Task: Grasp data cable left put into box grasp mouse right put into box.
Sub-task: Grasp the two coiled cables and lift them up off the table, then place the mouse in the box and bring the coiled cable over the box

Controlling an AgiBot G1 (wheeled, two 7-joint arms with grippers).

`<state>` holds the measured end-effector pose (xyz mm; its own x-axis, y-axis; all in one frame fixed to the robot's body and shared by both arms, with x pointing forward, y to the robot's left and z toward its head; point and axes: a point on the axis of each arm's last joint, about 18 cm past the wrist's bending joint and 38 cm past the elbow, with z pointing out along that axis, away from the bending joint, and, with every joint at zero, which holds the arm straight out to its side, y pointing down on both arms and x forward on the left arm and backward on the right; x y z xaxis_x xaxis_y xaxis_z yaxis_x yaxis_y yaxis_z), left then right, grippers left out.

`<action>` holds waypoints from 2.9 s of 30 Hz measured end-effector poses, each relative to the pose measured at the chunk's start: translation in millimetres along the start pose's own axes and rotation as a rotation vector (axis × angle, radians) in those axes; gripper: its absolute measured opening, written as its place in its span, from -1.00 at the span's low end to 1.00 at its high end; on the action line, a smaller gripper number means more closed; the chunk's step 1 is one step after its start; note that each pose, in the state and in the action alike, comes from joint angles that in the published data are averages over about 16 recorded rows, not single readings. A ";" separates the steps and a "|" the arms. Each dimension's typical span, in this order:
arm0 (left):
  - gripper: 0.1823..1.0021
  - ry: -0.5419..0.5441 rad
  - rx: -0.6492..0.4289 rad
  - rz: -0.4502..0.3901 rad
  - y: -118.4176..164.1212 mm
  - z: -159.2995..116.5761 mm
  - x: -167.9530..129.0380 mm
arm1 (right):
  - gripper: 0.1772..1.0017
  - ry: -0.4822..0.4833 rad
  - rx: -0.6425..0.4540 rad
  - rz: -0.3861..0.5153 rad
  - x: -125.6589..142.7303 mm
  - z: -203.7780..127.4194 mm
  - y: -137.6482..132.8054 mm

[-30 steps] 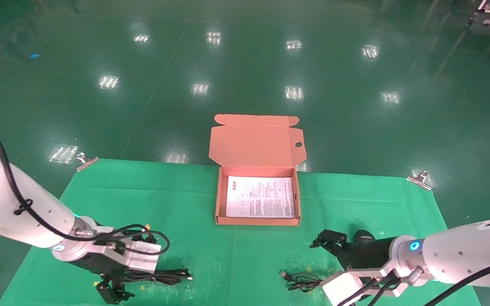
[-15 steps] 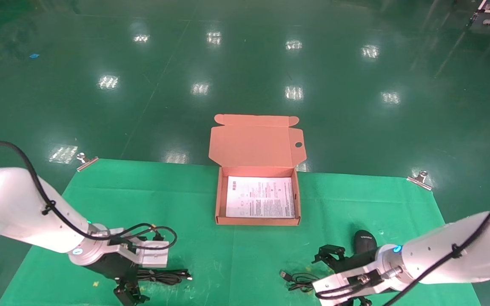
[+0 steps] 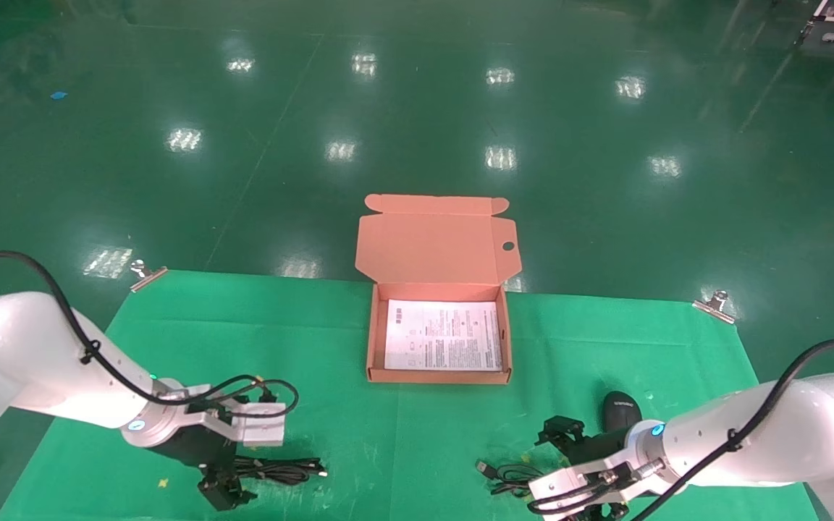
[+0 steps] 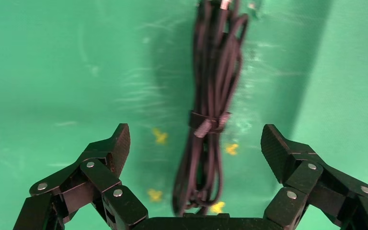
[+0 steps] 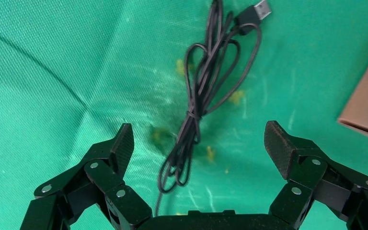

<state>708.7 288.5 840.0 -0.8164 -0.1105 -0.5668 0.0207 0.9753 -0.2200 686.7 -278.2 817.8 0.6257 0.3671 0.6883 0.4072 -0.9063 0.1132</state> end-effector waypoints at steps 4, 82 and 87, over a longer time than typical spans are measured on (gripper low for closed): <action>1.00 -0.013 0.000 -0.013 3.8 0.7 -2.7 | 1.00 0.007 -0.017 0.009 0.2 5.2 1.9; -0.87 -0.572 0.011 0.242 -66.0 -168.1 -118.8 | -0.92 0.652 0.105 0.250 224.4 -192.3 12.4; -0.87 -0.644 0.025 0.249 -84.1 -182.3 -135.3 | -0.92 0.704 0.165 0.230 259.4 -206.4 -14.4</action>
<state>712.2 256.3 1079.9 -0.2805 0.0165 -0.9597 0.1829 0.9825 -0.0365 705.8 -213.1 1142.6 0.1570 -0.0979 0.9827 0.4465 -0.8806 -0.1590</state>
